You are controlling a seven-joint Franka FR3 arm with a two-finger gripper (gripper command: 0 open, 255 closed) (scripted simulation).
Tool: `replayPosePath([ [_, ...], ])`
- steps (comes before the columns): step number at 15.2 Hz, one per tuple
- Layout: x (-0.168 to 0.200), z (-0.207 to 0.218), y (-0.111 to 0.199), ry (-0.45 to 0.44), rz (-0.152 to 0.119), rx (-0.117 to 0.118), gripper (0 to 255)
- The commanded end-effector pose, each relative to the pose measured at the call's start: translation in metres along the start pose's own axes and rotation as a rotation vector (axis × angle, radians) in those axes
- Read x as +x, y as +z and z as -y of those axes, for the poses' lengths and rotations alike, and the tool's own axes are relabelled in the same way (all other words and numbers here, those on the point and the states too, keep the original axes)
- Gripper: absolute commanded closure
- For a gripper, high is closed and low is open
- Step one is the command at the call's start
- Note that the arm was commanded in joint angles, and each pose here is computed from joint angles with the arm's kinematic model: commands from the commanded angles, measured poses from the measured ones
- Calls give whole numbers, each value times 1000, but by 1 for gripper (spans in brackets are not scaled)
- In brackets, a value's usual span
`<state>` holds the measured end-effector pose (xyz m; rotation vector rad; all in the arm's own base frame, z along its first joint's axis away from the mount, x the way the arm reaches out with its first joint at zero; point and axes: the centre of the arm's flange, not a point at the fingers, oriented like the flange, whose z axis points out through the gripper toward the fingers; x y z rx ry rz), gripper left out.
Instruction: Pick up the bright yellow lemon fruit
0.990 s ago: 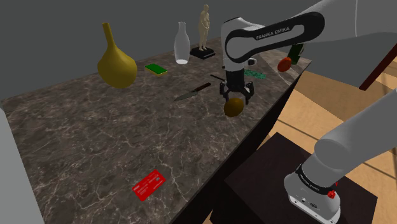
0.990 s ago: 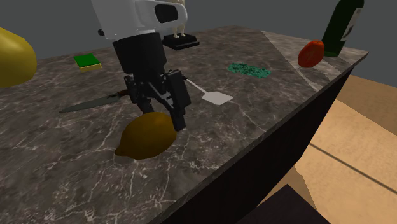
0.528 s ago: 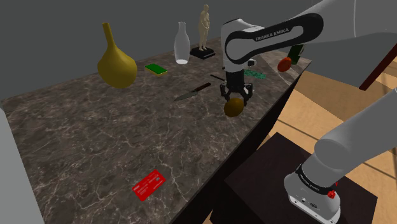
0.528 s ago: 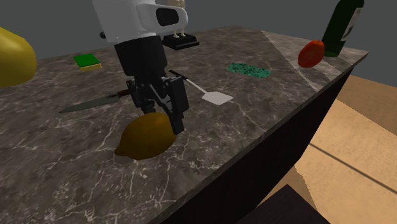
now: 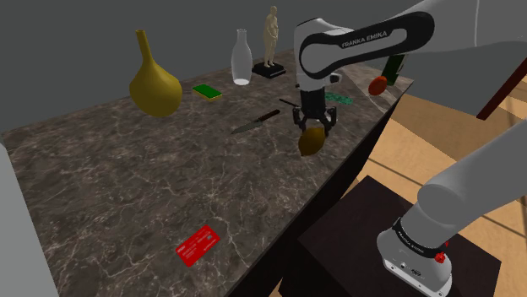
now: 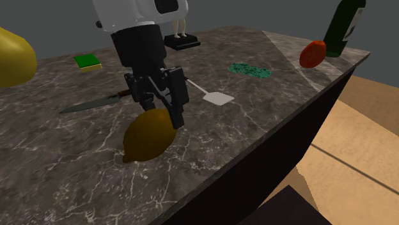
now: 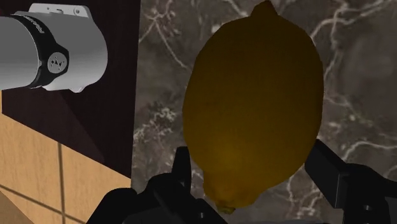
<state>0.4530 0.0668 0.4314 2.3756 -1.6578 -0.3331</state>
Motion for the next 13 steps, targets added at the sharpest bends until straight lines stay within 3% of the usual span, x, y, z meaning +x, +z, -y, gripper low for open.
replayPosePath([
  [1, -1, -3, -10, 0, 0, 0, 255],
  [13, -4, -19, -61, 0, 0, 0, 255],
])
